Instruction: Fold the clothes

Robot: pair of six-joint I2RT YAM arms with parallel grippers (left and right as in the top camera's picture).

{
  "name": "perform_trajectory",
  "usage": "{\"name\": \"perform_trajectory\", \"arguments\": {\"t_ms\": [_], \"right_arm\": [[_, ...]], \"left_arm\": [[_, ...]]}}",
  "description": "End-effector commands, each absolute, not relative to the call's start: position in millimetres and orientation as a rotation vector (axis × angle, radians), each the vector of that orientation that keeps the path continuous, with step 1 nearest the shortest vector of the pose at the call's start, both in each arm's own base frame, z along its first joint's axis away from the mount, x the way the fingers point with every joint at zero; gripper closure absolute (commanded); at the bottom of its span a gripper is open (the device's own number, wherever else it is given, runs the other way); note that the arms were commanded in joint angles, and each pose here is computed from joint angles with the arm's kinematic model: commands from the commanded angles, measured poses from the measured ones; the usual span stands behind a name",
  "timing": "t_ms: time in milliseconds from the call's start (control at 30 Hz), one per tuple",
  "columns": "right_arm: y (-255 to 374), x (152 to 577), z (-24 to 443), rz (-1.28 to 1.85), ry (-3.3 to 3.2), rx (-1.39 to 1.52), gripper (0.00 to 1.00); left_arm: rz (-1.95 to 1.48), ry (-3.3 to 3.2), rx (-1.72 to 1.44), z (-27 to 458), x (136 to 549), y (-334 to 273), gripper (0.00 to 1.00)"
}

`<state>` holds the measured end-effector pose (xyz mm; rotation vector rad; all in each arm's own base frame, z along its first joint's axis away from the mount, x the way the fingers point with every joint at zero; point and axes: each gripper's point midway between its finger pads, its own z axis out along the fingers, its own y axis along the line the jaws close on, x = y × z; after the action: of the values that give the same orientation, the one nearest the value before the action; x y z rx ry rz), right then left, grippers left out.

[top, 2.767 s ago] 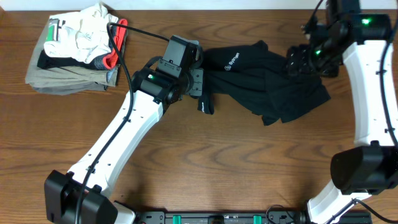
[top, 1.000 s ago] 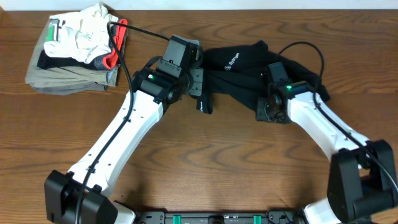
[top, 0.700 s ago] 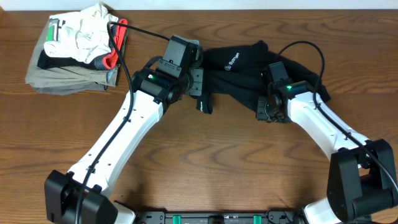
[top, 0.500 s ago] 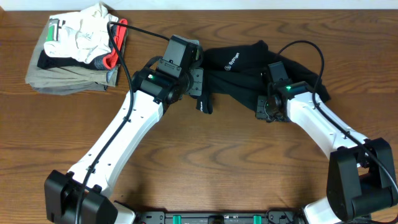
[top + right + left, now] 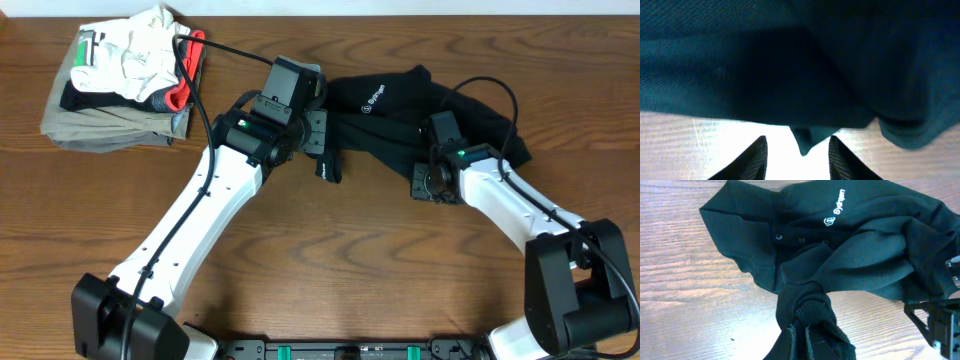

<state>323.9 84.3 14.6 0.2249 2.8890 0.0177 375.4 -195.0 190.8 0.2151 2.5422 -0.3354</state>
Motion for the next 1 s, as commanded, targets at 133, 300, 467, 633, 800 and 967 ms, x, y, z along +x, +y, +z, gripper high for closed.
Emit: {"name": "perform_trajectory", "arguments": {"t_ms": [133,300,467,633,800,967], "right_arm": [[83.9,312.4,-6.3,0.026,2.896,0.228,0.67],[85.0,317.1,-6.7,0.038,2.872,0.227,0.8],[86.9,325.2,-4.4,0.056,2.839,0.229,0.82],[82.0,330.2,-3.2,0.049,2.82,0.249,0.76],[76.5,331.7,-3.2,0.047,2.817,0.272,0.76],[76.9,331.4,-3.3,0.047,2.818,0.271,0.78]], "left_arm": [[-0.31,2.538,0.211,190.7,378.4,-190.4,0.94],[-0.31,2.538,0.211,190.7,378.4,-190.4,0.94],[-0.31,2.538,0.211,190.5,378.3,-190.3,0.94],[-0.308,2.542,0.211,190.0,377.6,-190.0,0.94],[-0.308,2.542,0.211,190.1,377.7,-190.0,0.94],[-0.308,2.542,0.211,190.1,377.7,-190.0,0.94]]}}
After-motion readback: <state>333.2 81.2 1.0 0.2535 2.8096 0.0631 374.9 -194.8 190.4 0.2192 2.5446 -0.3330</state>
